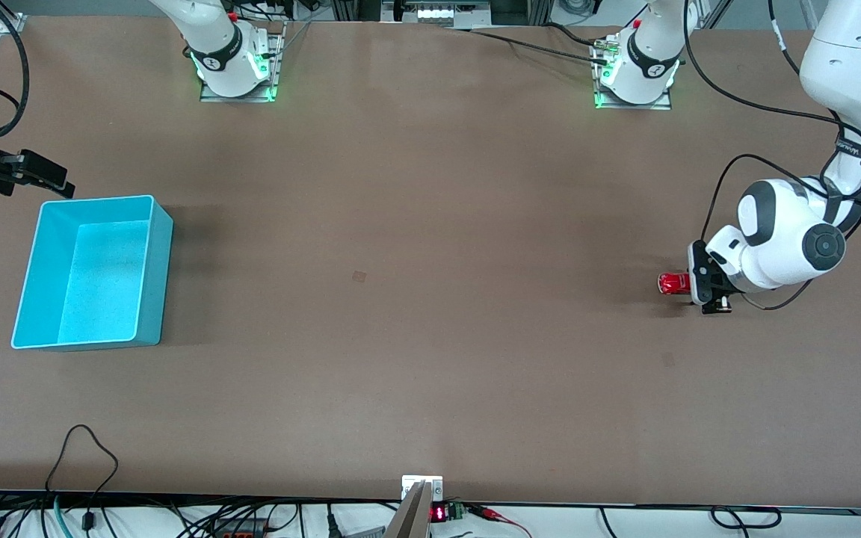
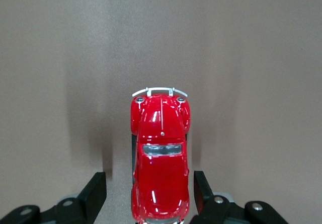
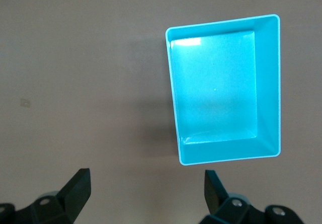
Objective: Wind red beetle toy and store in blue box
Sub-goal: 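Lower the left gripper and close it on the red car, then drag the held car backward along the table with the left gripper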
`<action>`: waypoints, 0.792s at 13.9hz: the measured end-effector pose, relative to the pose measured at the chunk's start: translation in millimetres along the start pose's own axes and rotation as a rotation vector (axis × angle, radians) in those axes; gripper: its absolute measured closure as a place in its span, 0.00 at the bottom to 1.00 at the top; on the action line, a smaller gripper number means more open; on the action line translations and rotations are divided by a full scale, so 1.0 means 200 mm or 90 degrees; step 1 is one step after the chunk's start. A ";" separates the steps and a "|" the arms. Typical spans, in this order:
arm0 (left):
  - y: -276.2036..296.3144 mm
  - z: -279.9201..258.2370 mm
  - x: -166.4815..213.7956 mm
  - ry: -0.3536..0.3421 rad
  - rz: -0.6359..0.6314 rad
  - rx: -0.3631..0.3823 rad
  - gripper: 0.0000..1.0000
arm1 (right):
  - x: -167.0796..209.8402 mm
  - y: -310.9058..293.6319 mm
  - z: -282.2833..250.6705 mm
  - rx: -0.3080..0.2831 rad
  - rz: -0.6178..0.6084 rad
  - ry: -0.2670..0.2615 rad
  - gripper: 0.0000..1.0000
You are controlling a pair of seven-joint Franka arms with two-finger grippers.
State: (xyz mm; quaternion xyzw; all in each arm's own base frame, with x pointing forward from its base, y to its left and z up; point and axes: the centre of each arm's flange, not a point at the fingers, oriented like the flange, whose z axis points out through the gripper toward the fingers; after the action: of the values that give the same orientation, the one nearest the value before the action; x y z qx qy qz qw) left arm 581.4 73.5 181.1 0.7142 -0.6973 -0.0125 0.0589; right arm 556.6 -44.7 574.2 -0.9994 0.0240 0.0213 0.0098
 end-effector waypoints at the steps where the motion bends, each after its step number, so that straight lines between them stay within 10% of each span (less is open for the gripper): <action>1: 0.00 0.00 0.01 0.001 0.003 0.000 0.22 | 0.00 0.00 0.00 0.000 0.000 0.000 0.00; 6: -0.01 -0.01 0.07 0.006 0.015 0.002 0.56 | 0.00 0.00 0.00 0.000 0.000 0.000 0.00; 11: -0.01 -0.01 0.06 0.007 0.014 0.002 0.56 | 0.00 0.00 0.00 0.000 0.000 0.000 0.00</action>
State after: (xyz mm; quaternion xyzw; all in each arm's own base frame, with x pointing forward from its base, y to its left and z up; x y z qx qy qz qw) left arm 583.6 60.8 183.2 0.7067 -0.7048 -0.0070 0.0617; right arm 556.9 -45.0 573.6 -0.9994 0.0243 0.0216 0.0098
